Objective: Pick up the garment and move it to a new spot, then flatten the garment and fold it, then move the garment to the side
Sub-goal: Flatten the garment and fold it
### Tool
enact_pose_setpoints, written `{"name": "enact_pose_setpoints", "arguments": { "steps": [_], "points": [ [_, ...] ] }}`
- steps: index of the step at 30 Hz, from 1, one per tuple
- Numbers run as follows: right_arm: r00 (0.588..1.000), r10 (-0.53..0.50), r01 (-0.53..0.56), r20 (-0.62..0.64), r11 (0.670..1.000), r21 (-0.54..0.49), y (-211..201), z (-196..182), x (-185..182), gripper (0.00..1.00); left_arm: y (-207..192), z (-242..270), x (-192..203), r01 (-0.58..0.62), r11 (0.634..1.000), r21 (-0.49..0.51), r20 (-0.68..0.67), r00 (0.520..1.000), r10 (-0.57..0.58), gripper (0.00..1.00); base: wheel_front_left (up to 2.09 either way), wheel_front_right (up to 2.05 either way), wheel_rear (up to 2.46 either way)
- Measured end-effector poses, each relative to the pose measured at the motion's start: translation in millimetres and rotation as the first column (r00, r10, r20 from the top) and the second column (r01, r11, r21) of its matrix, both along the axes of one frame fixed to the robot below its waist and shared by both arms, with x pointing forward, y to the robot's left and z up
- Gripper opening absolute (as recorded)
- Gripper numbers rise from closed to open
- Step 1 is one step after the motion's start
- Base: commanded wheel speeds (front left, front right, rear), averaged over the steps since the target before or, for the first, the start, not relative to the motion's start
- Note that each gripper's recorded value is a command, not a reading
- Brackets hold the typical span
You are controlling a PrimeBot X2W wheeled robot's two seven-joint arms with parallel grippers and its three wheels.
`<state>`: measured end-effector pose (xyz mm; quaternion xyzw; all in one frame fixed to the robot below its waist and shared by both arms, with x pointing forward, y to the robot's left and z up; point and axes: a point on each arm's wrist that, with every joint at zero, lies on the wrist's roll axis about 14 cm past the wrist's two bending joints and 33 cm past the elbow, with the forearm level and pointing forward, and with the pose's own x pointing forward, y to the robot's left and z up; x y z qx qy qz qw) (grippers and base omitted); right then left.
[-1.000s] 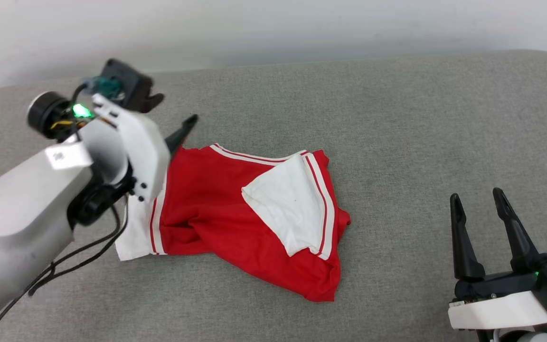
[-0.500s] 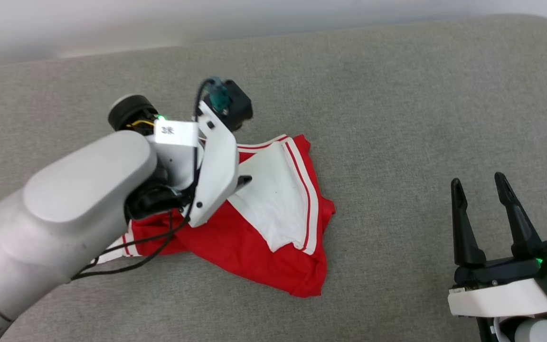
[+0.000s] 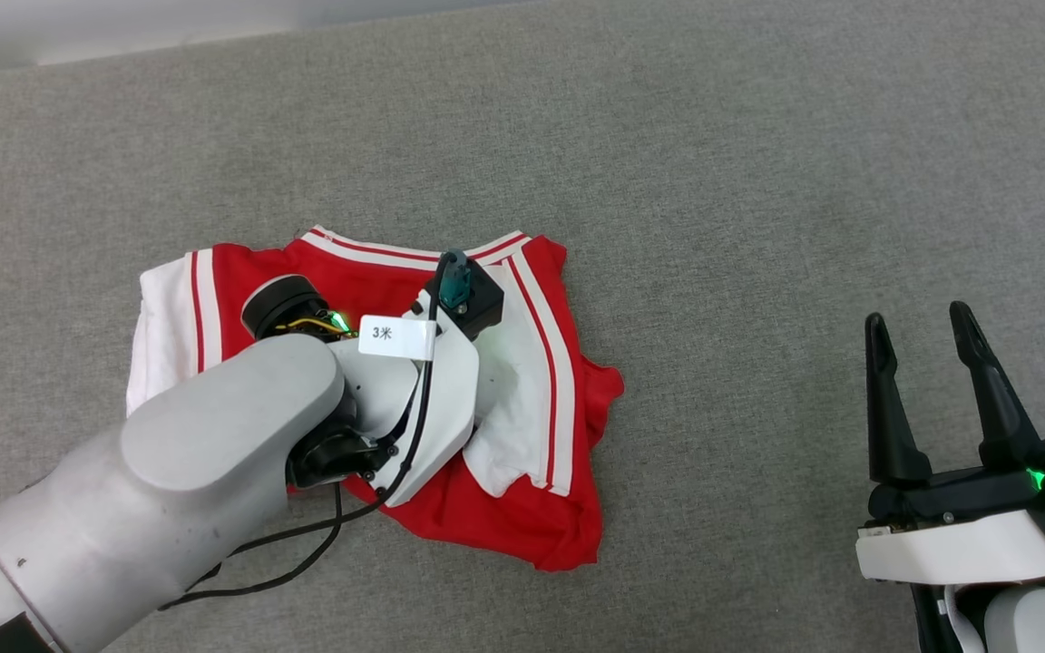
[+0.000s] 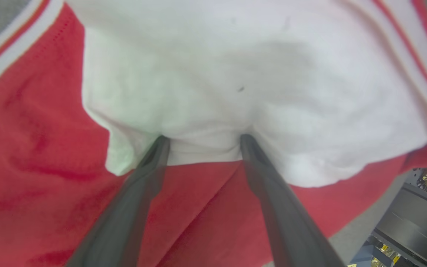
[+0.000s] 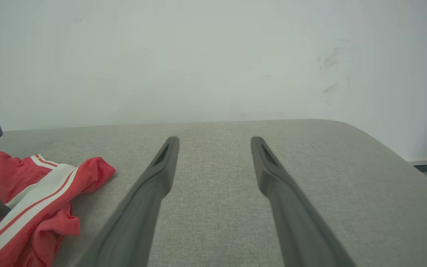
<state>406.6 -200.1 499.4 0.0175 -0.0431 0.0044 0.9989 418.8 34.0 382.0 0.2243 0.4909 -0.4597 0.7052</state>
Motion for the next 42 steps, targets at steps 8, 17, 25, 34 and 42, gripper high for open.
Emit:
{"name": "enact_pose_setpoints", "arguments": {
  "steps": [8, 17, 25, 34, 42],
  "points": [
    [1.0, 0.004, -0.004, 0.019, 1.0, 0.002, 1.4, 7.1, -2.2, 1.0, -25.5, 33.3, 13.0, 0.013, 0.987, -0.159, 0.113, 0.994, 0.005, 0.0, 0.0, 0.0, 0.0],
    [1.0, -0.02, 0.02, 0.014, 1.0, -0.005, -6.6, 6.7, -6.1, 1.0, -94.4, 110.9, 42.2, 0.159, 0.897, -0.412, 0.306, 0.952, -0.028, 0.0, 0.0, 0.0, 0.0],
    [0.998, -0.052, 0.052, -0.019, 0.999, -0.005, -17.4, -5.1, -2.2, 1.0, -156.7, 83.8, 26.7, 0.217, 0.845, -0.49, 0.271, 0.958, -0.088, 0.0, 0.0, 0.0, 0.0],
    [0.996, -0.083, 0.082, -0.037, 0.997, -0.014, -27.8, -10.7, -2.2, 1.0, -169.4, 21.3, -23.5, 0.221, 0.877, -0.428, 0.139, 0.974, -0.178, 0.0, 0.0, 0.0, 0.0],
    [0.998, -0.067, 0.067, -0.007, 0.998, -0.014, -22.7, -0.4, -3.8, 1.0, -174.2, 73.6, 10.6, 0.215, 0.778, -0.591, 0.32, 0.947, -0.019, 1.0, 0.0, 0.0, 0.0]
  ]
}}
